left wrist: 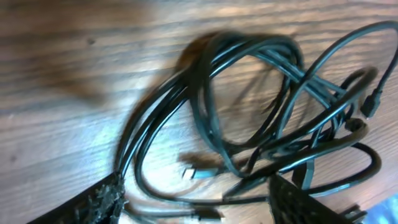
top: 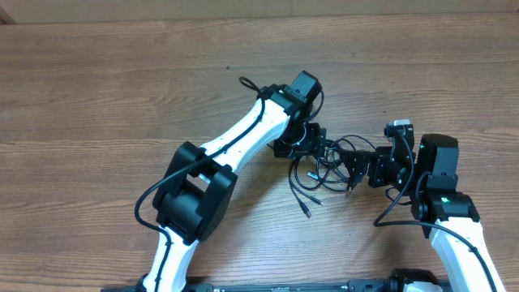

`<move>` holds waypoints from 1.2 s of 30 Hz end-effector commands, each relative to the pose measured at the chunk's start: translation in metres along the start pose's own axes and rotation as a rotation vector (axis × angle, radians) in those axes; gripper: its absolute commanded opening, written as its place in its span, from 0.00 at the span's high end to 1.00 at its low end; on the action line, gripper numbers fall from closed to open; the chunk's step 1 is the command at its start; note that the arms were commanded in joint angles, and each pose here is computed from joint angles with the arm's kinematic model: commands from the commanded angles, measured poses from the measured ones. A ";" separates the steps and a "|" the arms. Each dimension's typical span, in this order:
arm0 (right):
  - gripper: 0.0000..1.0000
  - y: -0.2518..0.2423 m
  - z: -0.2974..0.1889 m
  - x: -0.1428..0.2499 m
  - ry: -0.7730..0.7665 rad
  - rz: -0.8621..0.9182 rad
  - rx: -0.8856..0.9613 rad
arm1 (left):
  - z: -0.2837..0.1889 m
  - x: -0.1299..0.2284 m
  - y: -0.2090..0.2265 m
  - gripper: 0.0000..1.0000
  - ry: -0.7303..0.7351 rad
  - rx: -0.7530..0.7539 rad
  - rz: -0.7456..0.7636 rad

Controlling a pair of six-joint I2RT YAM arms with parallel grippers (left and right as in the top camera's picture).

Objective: Untangle cables

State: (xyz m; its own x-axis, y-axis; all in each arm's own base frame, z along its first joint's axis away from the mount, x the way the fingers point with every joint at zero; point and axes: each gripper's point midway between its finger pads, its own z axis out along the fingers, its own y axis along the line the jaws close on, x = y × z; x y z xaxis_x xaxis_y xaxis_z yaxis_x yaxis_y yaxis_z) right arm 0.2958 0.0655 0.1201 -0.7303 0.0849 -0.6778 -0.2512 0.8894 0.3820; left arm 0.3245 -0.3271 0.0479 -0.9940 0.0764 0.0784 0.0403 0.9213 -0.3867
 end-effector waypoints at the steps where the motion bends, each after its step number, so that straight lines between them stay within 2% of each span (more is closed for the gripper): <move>1: 0.00 0.002 -0.002 -0.010 -0.021 -0.011 -0.001 | -0.015 -0.011 -0.001 0.25 -0.040 -0.021 -0.190; 3: 0.00 0.002 -0.002 -0.010 -0.020 -0.011 -0.001 | -0.016 -0.011 0.000 0.19 -0.044 -0.028 -0.230; 14: 0.00 0.002 -0.002 -0.010 -0.021 -0.011 -0.001 | -0.017 -0.025 0.017 0.18 -0.162 -0.125 -0.396; 16: 0.00 0.002 -0.002 -0.010 -0.021 -0.011 -0.001 | -0.017 -0.030 0.012 0.17 -0.176 -0.105 -0.387; 21: 0.00 0.002 -0.002 -0.010 -0.021 -0.011 -0.001 | -0.016 -0.034 0.007 0.22 -0.203 -0.092 -0.403; 36: 0.00 0.002 -0.002 -0.010 -0.021 -0.011 -0.001 | -0.009 -0.027 -0.004 0.21 -0.281 -0.160 -0.360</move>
State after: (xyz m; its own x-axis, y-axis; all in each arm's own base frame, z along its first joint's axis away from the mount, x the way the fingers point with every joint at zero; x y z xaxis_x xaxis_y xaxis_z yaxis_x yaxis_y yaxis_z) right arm 0.2958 0.0654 0.1201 -0.7303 0.0852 -0.6778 -0.2508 0.8895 0.3820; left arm 0.3430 -0.3285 0.0507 -0.9478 -0.3178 -0.0263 -0.3029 0.9228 -0.2382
